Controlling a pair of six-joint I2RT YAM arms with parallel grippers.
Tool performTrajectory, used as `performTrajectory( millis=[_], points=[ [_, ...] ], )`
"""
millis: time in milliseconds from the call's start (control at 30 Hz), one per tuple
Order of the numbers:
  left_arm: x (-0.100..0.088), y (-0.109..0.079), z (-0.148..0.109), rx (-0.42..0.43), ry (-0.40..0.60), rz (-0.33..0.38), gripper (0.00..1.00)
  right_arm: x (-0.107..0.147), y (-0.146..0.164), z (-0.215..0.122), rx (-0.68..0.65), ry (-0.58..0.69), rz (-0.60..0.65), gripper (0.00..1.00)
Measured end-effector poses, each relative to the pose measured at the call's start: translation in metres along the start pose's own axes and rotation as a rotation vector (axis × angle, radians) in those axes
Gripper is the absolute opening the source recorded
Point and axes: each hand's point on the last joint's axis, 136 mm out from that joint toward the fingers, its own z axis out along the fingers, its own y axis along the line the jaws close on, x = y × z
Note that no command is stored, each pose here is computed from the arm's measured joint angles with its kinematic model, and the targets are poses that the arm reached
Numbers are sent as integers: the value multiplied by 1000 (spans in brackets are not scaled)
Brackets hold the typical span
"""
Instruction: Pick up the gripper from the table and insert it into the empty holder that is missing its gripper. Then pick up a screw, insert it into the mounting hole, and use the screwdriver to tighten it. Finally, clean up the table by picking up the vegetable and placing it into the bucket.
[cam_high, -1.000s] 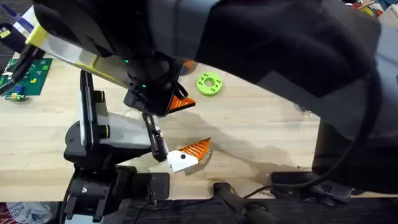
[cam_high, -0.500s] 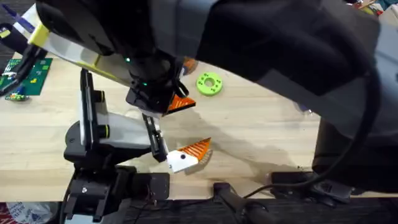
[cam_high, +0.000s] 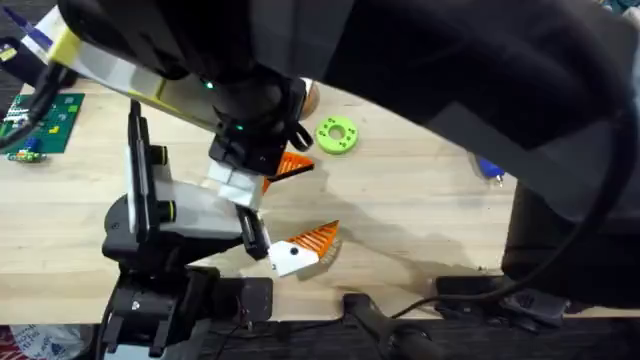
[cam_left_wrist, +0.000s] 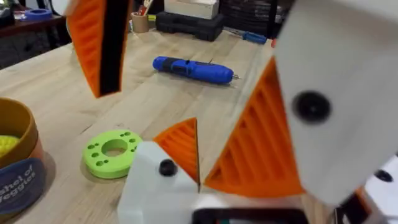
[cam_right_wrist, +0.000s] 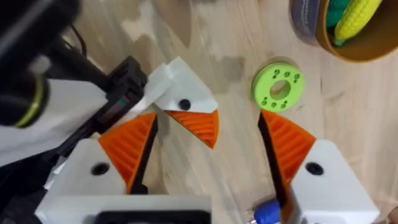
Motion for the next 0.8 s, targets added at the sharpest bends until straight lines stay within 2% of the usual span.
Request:
performTrajectory(
  millis=[233,433,600,800],
  points=[
    [0,0,0,0,0,0,990,-7,1,-7,-11,-40,15,995],
    [0,0,0,1,0,2,990,-7,9,-23,-82,-93,35,995],
    [0,0,0,1,0,3,990,-3,-2,-40,-125,-139,82,995],
    [0,0,0,1,0,4,990,-2,-11,-40,-137,-144,114,995]
  ],
)
